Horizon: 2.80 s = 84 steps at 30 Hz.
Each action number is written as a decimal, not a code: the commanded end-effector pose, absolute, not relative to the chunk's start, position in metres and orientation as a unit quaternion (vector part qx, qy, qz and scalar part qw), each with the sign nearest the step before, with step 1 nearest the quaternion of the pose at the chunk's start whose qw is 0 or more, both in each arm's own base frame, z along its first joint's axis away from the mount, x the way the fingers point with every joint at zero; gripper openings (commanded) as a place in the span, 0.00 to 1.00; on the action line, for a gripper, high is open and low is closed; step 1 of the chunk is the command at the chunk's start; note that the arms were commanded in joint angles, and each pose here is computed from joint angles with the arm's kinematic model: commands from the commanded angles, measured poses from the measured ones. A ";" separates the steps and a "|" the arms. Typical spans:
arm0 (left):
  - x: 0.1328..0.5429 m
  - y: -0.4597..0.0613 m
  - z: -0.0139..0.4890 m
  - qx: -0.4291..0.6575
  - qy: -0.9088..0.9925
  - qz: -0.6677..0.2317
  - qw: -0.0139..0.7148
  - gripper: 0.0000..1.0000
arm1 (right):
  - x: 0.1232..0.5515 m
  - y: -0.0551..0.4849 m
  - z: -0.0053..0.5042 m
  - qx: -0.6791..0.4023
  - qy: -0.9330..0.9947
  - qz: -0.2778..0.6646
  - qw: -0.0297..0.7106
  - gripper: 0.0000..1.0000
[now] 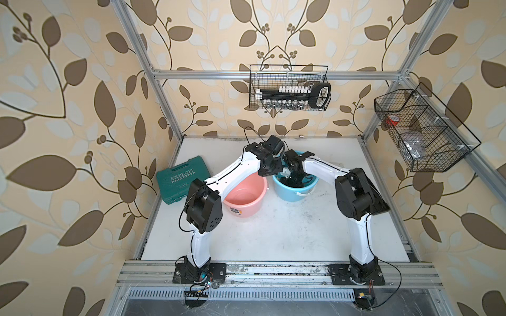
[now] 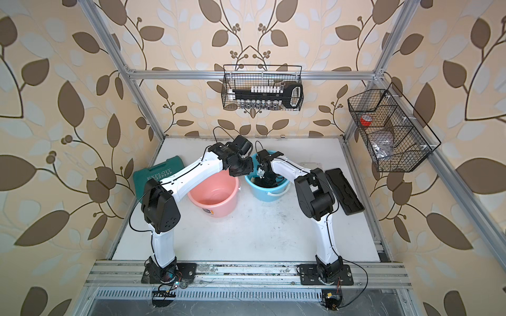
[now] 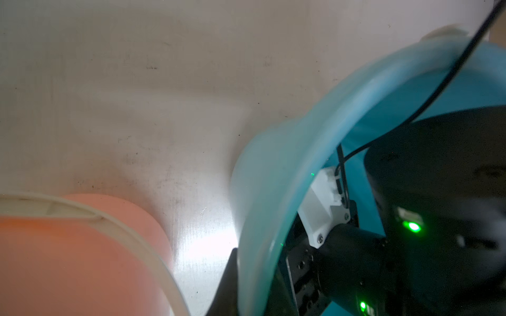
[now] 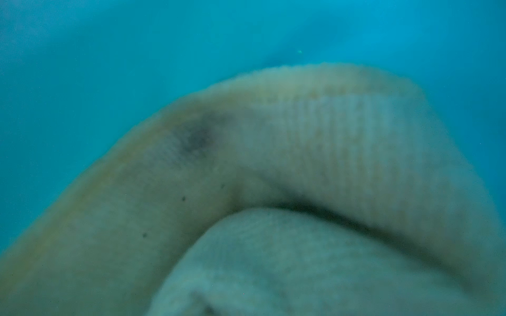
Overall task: Wipe the inside of the bucket with a cloth
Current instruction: Wipe the dirt from the inside of the bucket.
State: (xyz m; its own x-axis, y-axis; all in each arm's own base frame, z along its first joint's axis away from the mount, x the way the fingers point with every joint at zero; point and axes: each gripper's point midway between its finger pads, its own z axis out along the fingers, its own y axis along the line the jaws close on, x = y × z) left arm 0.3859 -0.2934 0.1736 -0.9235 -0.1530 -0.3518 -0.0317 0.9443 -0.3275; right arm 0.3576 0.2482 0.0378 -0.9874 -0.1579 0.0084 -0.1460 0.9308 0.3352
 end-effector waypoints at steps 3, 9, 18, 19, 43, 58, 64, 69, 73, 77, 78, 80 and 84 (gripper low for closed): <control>0.351 -0.303 0.167 0.017 0.975 -0.160 0.151 0.00 | 0.404 0.284 0.097 0.044 -0.946 -0.303 -0.111 0.00; 0.351 -0.301 0.169 0.014 0.975 -0.158 0.153 0.00 | 0.418 0.260 0.119 0.014 -0.948 -0.260 -0.185 0.00; 0.348 -0.301 0.175 0.012 0.973 -0.168 0.156 0.00 | 0.421 0.185 0.124 -0.046 -0.960 -0.068 -0.267 0.00; 0.348 -0.301 0.177 0.012 0.973 -0.169 0.156 0.00 | 0.422 0.175 0.126 -0.058 -0.958 -0.051 -0.277 0.00; 0.345 -0.299 0.179 0.016 0.974 -0.166 0.157 0.00 | 0.442 0.246 0.183 -0.048 -0.916 -0.260 -0.301 0.00; 0.375 -0.297 0.194 0.022 0.969 -0.137 0.204 0.00 | 0.349 0.298 0.191 0.091 -0.896 -0.420 -0.115 0.00; 0.394 -0.290 0.209 0.034 0.964 -0.099 0.245 0.00 | 0.311 0.272 0.201 0.102 -0.911 -0.389 -0.094 0.00; 0.401 -0.288 0.221 0.040 0.959 -0.091 0.265 0.00 | 0.288 0.240 0.193 0.114 -0.940 -0.314 -0.073 0.00; 0.403 -0.285 0.225 0.040 0.957 -0.084 0.274 0.00 | 0.269 0.220 0.185 0.128 -0.955 -0.264 -0.037 0.00; 0.402 -0.285 0.227 0.043 0.957 -0.088 0.273 0.00 | 0.265 0.188 0.171 0.126 -0.976 -0.173 -0.025 0.00; 0.401 -0.286 0.227 0.045 0.957 -0.090 0.273 0.00 | 0.267 0.181 0.168 0.123 -0.980 -0.153 -0.026 0.00; 0.400 -0.287 0.228 0.046 0.957 -0.093 0.271 0.00 | 0.272 0.163 0.162 0.116 -0.988 -0.097 -0.029 0.00; 0.397 -0.282 0.233 0.048 0.957 -0.088 0.273 0.00 | 0.288 0.121 0.159 0.100 -0.993 0.032 -0.046 0.00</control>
